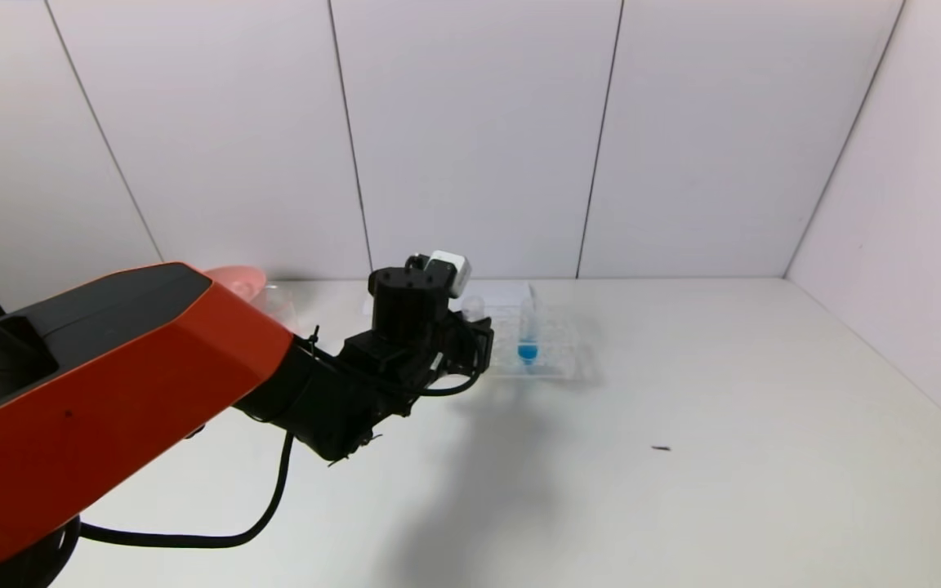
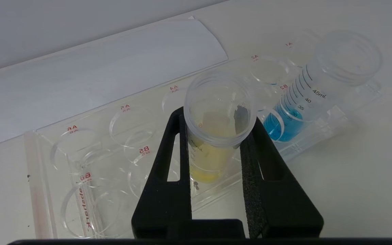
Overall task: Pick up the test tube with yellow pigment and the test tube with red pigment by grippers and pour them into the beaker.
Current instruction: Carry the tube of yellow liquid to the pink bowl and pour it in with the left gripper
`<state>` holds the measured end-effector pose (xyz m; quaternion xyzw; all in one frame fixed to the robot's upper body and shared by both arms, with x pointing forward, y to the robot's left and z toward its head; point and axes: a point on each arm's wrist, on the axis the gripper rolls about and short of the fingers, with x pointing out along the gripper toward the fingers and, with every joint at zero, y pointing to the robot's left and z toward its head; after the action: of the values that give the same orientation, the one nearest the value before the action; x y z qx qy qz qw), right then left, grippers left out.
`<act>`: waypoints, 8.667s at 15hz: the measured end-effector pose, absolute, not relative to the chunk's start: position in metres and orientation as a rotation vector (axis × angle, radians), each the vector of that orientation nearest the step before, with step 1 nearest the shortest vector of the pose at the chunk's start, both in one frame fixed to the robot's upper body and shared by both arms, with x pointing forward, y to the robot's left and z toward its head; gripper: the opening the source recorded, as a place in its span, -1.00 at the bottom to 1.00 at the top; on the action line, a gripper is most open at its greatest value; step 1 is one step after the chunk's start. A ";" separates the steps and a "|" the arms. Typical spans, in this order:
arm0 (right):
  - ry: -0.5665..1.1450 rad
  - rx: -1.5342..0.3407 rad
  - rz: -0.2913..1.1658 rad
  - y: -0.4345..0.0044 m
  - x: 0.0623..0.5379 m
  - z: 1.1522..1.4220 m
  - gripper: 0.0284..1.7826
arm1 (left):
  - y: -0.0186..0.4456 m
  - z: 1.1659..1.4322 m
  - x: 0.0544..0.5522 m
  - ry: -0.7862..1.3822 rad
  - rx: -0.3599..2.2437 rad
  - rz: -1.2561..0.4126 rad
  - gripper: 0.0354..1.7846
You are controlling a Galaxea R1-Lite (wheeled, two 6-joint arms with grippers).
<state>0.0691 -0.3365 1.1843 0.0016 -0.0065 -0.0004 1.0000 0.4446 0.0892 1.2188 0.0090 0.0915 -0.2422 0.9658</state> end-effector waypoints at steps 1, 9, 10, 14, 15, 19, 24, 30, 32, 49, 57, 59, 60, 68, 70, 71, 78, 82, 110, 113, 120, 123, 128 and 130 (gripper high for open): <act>-0.013 0.003 -0.001 -0.337 0.069 1.184 0.91 | 0.089 1.220 0.444 0.179 0.021 -0.489 -0.54; -0.013 0.003 -0.001 -0.337 0.069 1.184 0.91 | 0.094 1.242 0.437 0.133 0.025 -0.492 -0.54; -0.013 0.003 -0.001 -0.337 0.069 1.184 0.91 | 0.094 1.245 0.436 0.128 0.023 -0.493 -0.54; -0.013 0.003 -0.001 -0.337 0.069 1.184 0.91 | 0.095 1.257 0.432 0.104 0.025 -0.498 -0.54; -0.013 0.003 -0.001 -0.337 0.069 1.184 0.91 | 0.096 1.259 0.431 0.097 0.023 -0.497 -0.54; -0.013 0.003 -0.001 -0.337 0.069 1.184 0.91 | 0.097 1.270 0.428 0.088 0.022 -0.500 -0.54; -0.013 0.003 -0.001 -0.337 0.069 1.184 0.91 | 0.104 1.292 0.418 0.074 0.016 -0.501 -0.54; -0.013 0.003 -0.001 -0.337 0.069 1.184 0.91 | 0.123 1.317 0.405 0.063 0.021 -0.482 -0.54; -0.013 0.003 0.000 -0.337 0.069 1.184 0.91 | 0.131 1.323 0.402 0.069 0.022 -0.468 -0.54; -0.013 0.003 -0.001 -0.337 0.069 1.184 0.91 | 0.214 1.361 0.403 0.094 0.022 -0.279 -0.54; -0.013 0.003 -0.001 -0.337 0.069 1.184 0.91 | 0.245 1.370 0.415 0.107 0.015 -0.226 -0.54; -0.013 0.003 0.000 -0.337 0.069 1.184 0.91 | 0.249 1.368 0.418 0.111 0.014 -0.212 -0.54; -0.013 0.003 -0.001 -0.337 0.069 1.184 0.91 | 0.250 1.367 0.420 0.113 0.014 -0.207 -0.54; -0.013 0.003 0.000 -0.337 0.069 1.184 0.91 | 0.272 1.363 0.433 0.126 0.005 -0.146 -0.54; -0.013 0.003 0.000 -0.337 0.069 1.184 0.91 | 0.279 1.361 0.434 0.131 0.003 -0.129 -0.54; -0.013 0.003 -0.001 -0.337 0.069 1.184 0.91 | 0.281 1.360 0.434 0.133 0.003 -0.122 -0.54; -0.013 0.003 -0.001 -0.337 0.069 1.184 0.91 | 0.289 1.352 0.433 0.156 0.009 -0.097 -0.54; -0.013 0.003 -0.001 -0.337 0.069 1.184 0.91 | 0.298 1.349 0.432 0.142 0.007 -0.071 -0.54; -0.013 0.003 -0.001 -0.337 0.069 1.184 0.91 | 0.377 1.330 0.417 0.224 0.080 0.036 -0.54; -0.013 0.003 -0.001 -0.337 0.069 1.184 0.91 | 0.378 1.328 0.418 0.229 0.077 0.034 -0.54; -0.013 0.003 -0.001 -0.337 0.069 1.184 0.91 | 0.382 1.326 0.417 0.237 0.084 0.037 -0.54; -0.013 0.003 -0.001 -0.337 0.069 1.184 0.91 | 0.383 1.324 0.418 0.248 0.108 0.033 -0.54; -0.013 0.003 -0.001 -0.337 0.069 1.184 0.91 | 0.384 1.322 0.421 0.269 0.146 -0.005 -0.54; -0.013 0.003 -0.001 -0.337 0.069 1.184 0.91 | 0.384 1.322 0.422 0.289 0.178 -0.013 -0.54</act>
<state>0.0691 -0.3365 1.1843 0.0016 -0.0065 -0.0006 1.0000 0.4215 0.3844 1.3224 0.0884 0.1436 -0.0066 0.9857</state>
